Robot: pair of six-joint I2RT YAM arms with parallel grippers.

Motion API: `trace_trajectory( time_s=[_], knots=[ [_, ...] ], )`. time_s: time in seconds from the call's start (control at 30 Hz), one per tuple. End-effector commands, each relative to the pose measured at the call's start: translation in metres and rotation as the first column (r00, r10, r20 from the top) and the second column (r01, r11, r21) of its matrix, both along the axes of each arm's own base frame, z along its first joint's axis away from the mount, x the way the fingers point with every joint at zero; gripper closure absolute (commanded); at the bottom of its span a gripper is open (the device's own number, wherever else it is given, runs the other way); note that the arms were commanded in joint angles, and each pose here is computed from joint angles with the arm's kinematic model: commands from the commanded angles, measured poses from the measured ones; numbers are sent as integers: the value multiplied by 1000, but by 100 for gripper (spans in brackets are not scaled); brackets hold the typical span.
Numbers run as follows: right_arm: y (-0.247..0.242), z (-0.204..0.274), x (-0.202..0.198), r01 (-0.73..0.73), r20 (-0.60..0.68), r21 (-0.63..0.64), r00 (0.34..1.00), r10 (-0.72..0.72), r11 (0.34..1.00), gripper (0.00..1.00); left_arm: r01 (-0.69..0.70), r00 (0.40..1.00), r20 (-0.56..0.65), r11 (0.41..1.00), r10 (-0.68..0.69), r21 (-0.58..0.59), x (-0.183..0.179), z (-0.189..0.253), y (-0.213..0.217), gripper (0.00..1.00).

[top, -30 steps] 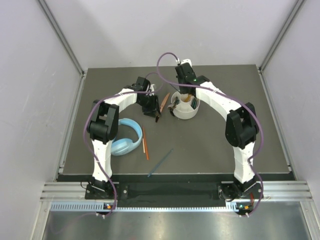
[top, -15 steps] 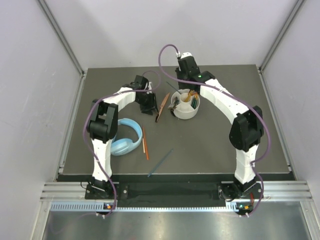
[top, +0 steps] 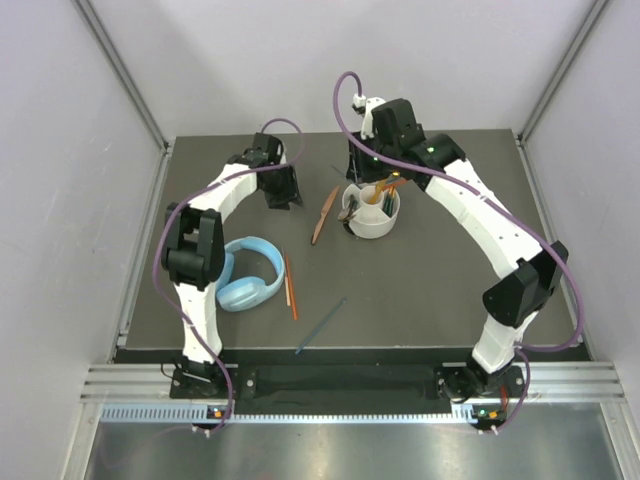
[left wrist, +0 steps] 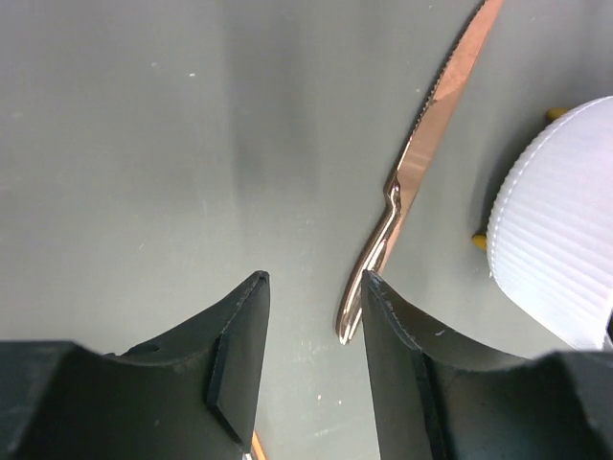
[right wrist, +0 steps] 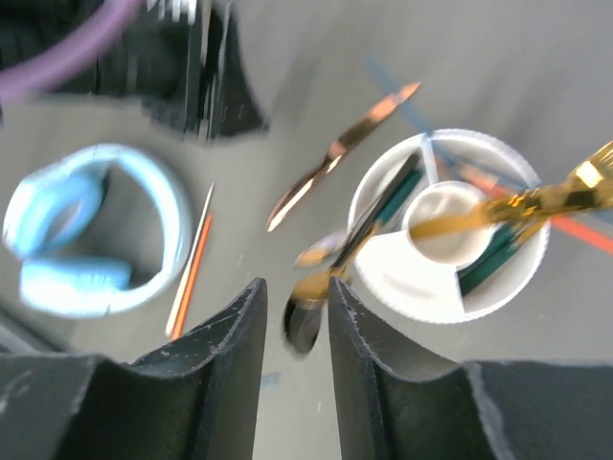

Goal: Sort the eating utensils into containers
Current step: Pick up the chopstick from the center of the board.

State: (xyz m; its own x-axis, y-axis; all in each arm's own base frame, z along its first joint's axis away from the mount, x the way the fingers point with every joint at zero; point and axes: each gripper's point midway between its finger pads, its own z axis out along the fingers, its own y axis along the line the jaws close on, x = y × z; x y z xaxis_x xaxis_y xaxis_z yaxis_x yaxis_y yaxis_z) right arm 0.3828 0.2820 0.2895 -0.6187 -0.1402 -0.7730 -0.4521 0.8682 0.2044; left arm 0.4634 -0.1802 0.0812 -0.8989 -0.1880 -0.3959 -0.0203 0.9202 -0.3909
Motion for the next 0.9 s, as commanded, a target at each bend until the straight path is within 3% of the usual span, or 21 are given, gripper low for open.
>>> trace_trajectory(
  time_s=[0.0, 0.17, 0.3, 0.57, 0.87],
  knots=[
    [2, 2, -55, -135, -133, -10, 982, 132, 991, 67, -92, 992, 88, 995, 89, 31, 7, 48, 26, 51],
    [26, -31, -118, -318, -283, -25, 912, 299, 948, 64, -232, 973, 40, 968, 229, 92, 3, 33, 65, 51],
    [52, -67, -156, -456, -386, -64, 831, 399, 888, 62, -318, 948, -13, 947, 319, 40, 3, 18, 84, 51],
    [89, -118, -171, -548, -469, -71, 756, 457, 834, 59, -367, 929, -2, 924, 369, 108, 6, 8, 105, 52],
    [123, -196, -176, -600, -515, -118, 718, 468, 792, 56, -412, 911, 4, 908, 413, 76, 8, 2, 129, 53]
  ],
)
